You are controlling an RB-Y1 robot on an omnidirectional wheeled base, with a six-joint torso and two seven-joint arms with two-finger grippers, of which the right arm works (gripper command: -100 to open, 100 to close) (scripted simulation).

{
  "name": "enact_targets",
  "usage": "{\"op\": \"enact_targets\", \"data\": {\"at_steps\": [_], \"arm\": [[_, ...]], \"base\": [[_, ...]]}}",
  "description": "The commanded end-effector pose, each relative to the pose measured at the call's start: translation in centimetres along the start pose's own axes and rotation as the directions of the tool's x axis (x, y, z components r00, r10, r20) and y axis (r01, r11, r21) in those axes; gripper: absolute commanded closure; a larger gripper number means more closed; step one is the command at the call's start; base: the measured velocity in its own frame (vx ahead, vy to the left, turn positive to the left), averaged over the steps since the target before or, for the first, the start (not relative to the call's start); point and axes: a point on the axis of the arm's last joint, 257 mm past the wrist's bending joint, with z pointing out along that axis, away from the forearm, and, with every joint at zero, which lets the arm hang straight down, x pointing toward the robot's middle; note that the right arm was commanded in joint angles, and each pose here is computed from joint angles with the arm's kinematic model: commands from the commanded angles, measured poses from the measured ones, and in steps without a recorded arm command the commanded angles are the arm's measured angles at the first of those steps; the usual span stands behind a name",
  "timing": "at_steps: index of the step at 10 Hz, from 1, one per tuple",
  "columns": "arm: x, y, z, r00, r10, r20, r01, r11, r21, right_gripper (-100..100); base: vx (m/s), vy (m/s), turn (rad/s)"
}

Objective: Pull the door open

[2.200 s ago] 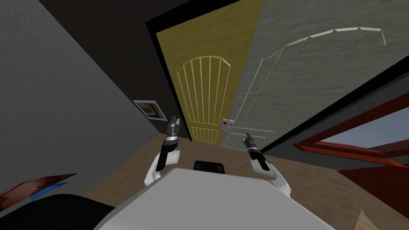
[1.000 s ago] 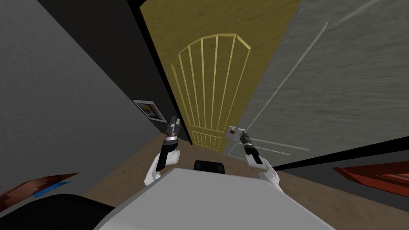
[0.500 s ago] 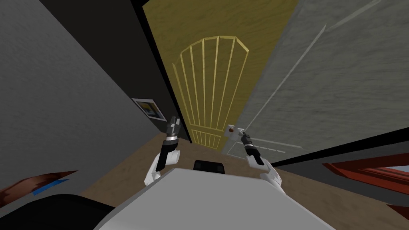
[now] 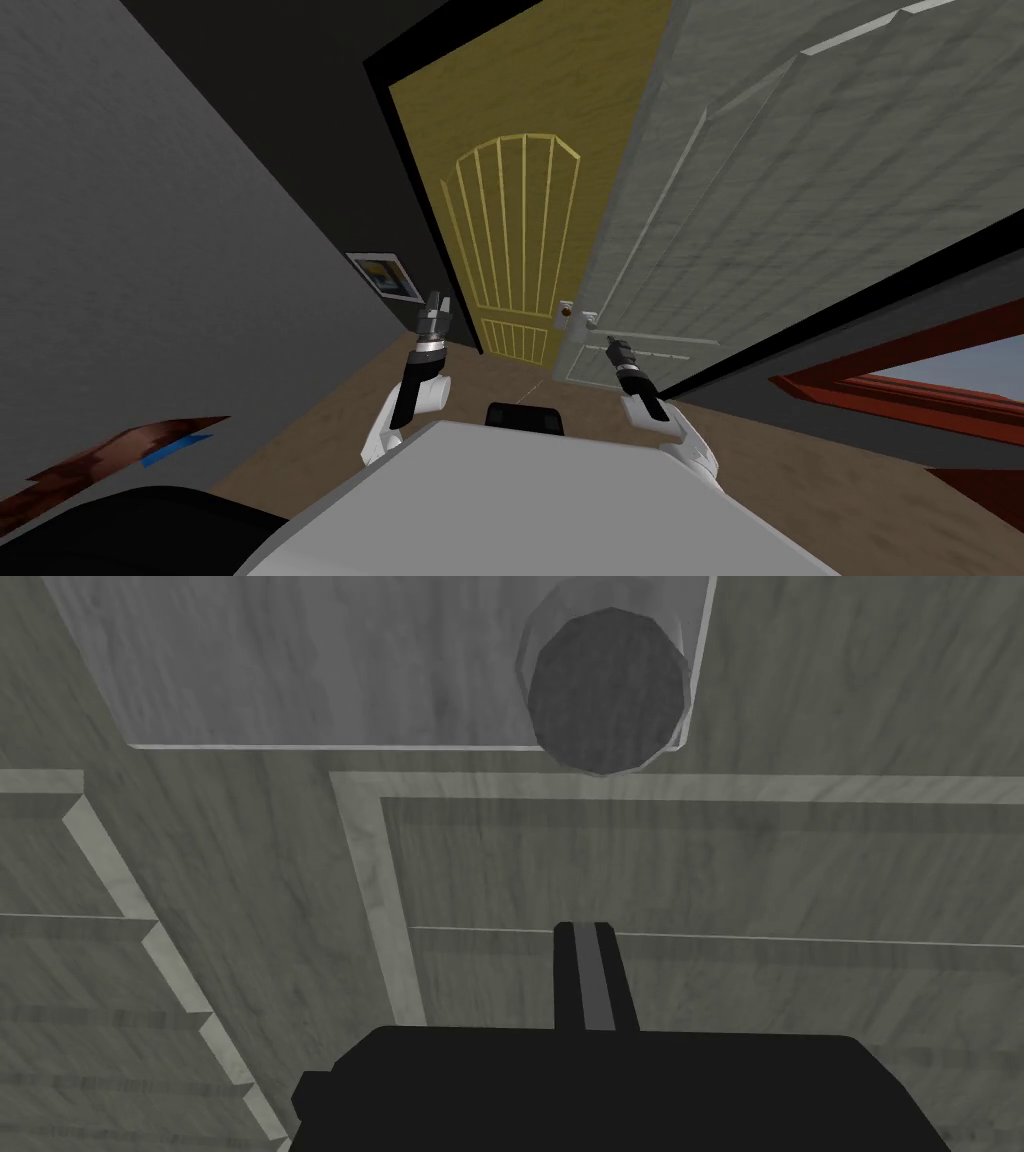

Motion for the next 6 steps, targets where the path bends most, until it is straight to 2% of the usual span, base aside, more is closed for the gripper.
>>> {"op": "enact_targets", "data": {"at_steps": [1, 4, 5, 6], "arm": [[1.2, 0.4, 0.15, 1.000, 0.008, -0.027, -0.009, 1.000, -0.010, -100], [3.0, 1.1, 0.08, 0.998, 0.020, -0.066, -0.021, 1.000, -0.023, -100], [2.7, 0.9, 0.10, 0.998, 0.017, -0.058, -0.019, 1.000, -0.021, -100], [0.7, -0.1, -0.39, 1.000, 0.006, -0.023, -0.006, 1.000, 0.002, -100]], "base": [[-0.188, 0.065, 0.074], [-0.176, 0.048, 0.066], [-0.080, 0.010, 0.006], [-0.014, -0.115, -0.195]]}}
